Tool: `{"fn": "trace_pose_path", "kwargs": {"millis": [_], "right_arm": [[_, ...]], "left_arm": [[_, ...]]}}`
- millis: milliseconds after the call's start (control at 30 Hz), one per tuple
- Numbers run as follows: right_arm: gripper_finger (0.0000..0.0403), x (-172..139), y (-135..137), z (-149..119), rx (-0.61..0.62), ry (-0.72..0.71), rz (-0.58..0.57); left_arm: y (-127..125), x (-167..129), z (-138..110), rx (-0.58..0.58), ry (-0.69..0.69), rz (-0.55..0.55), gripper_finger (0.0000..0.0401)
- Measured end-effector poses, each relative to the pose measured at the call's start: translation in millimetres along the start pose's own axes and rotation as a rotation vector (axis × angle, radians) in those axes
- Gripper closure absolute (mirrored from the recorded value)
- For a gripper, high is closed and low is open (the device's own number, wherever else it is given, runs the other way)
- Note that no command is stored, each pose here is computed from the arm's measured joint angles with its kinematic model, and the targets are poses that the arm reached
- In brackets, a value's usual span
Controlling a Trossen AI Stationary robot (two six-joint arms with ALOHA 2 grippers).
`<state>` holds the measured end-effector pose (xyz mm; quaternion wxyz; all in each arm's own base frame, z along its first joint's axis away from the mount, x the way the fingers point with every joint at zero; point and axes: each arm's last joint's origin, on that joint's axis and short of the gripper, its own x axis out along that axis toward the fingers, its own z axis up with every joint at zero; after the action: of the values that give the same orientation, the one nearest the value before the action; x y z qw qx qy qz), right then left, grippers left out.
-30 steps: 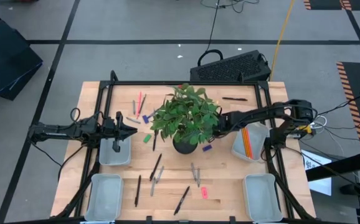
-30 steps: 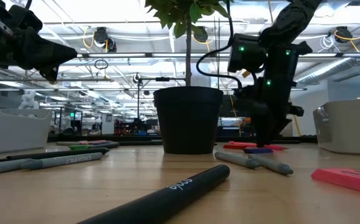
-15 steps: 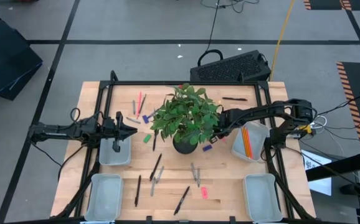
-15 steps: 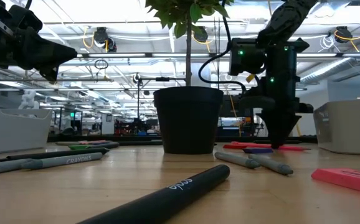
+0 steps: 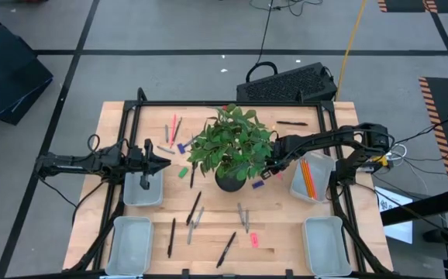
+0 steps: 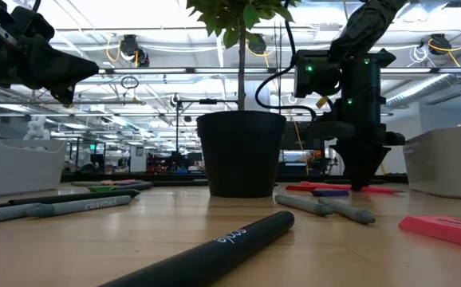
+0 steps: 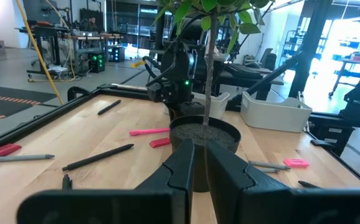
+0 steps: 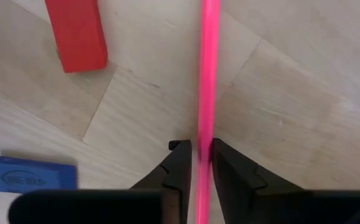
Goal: Sort crayons/erasers/pens/pencils in bins
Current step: Put the pink pencil into the top right gray bin
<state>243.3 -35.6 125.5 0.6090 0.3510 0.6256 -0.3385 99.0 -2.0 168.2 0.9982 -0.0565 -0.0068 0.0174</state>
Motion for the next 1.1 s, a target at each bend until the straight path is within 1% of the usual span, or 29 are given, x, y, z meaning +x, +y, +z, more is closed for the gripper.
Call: {"fn": "trace_pose_path", "kwargs": {"millis": [100,333,500,700,900,1100], "right_arm": [[0.0349,0.1,-1.1,1.5,0.01,0.004,0.007],[0.0377,0.0,-3.0,3.9,0.027,0.011,0.015],[0.0379,0.0,-2.3,4.6,0.018,0.001,0.02],[0.0387,-3.1,0.3,7.0,0.012,-0.041,0.054],[0.0388,-19.7,-2.1,4.3,0.033,-0.088,0.115],[0.0389,-51.1,-8.3,-2.1,0.048,-0.176,0.218]], "left_arm": [[0.0,0.0,0.0,0.0,0.0,0.0,0.0359],[0.0,0.0,0.0,0.0,0.0,0.0,0.0359],[0.0,0.0,0.0,0.0,0.0,0.0,0.0359],[0.0,0.0,0.0,0.0,0.0,0.001,0.0359],[0.0,0.0,0.0,0.0,0.0,0.0,0.0359],[0.0,0.0,0.0,0.0,0.0,0.0,0.0359]]}}
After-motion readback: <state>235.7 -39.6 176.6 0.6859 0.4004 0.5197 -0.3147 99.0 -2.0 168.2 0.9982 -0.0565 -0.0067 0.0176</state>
